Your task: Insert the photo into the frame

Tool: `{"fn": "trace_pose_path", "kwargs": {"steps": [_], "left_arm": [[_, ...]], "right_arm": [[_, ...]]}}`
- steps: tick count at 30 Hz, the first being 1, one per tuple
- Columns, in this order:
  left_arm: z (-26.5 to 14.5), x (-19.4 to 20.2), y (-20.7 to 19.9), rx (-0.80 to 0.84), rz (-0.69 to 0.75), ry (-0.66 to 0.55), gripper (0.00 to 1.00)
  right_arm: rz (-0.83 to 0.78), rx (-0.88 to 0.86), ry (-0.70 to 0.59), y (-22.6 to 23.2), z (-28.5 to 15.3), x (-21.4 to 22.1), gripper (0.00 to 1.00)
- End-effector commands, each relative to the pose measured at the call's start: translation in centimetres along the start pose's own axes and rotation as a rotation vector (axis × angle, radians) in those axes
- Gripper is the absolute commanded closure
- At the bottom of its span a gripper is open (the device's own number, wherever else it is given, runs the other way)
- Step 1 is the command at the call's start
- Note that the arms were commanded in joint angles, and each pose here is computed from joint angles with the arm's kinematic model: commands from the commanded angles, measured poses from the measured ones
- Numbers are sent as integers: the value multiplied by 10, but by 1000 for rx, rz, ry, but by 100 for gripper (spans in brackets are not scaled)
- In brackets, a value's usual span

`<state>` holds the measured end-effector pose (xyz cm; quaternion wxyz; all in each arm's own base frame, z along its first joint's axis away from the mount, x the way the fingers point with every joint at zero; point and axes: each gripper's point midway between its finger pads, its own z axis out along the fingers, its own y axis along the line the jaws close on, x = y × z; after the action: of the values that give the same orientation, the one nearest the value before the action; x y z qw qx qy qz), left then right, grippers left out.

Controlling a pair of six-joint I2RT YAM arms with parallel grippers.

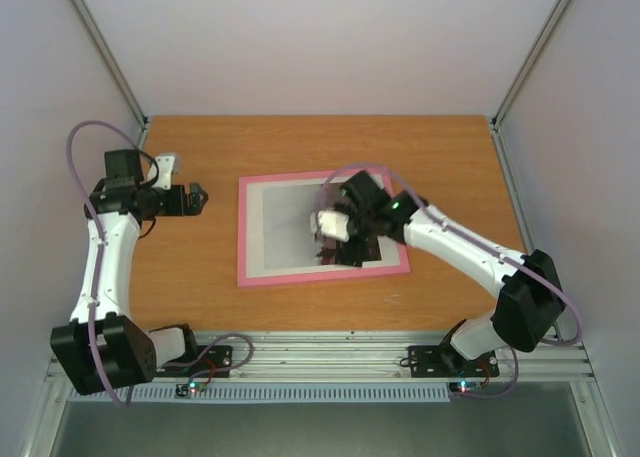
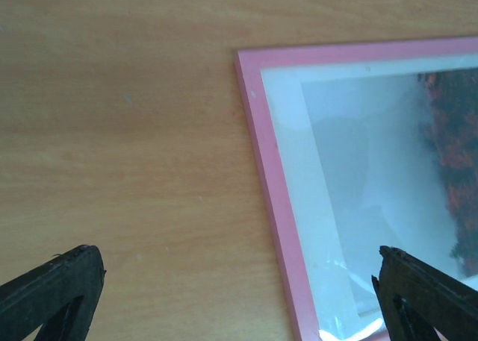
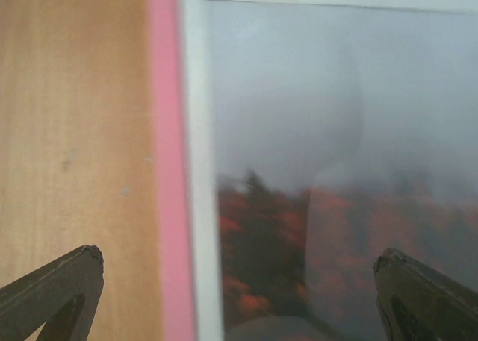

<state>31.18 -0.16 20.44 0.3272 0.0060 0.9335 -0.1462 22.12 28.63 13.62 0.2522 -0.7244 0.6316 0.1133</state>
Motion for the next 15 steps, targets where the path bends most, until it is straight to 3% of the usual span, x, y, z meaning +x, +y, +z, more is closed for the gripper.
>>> {"fn": "trace_pose_path", "kwargs": {"steps": [1, 4, 9, 15], "left_arm": [[-6, -39, 11, -56, 126, -34, 1], [4, -37, 8, -1, 150, 34, 1], [21, -32, 1, 34, 181, 41, 1], [41, -23, -15, 67, 217, 102, 1]], "right_arm": [[306, -48, 18, -31, -41, 26, 1], [409, 4, 32, -57, -61, 50, 2], [610, 70, 14, -99, -95, 90, 1], [823, 77, -24, -126, -109, 127, 2]]}}
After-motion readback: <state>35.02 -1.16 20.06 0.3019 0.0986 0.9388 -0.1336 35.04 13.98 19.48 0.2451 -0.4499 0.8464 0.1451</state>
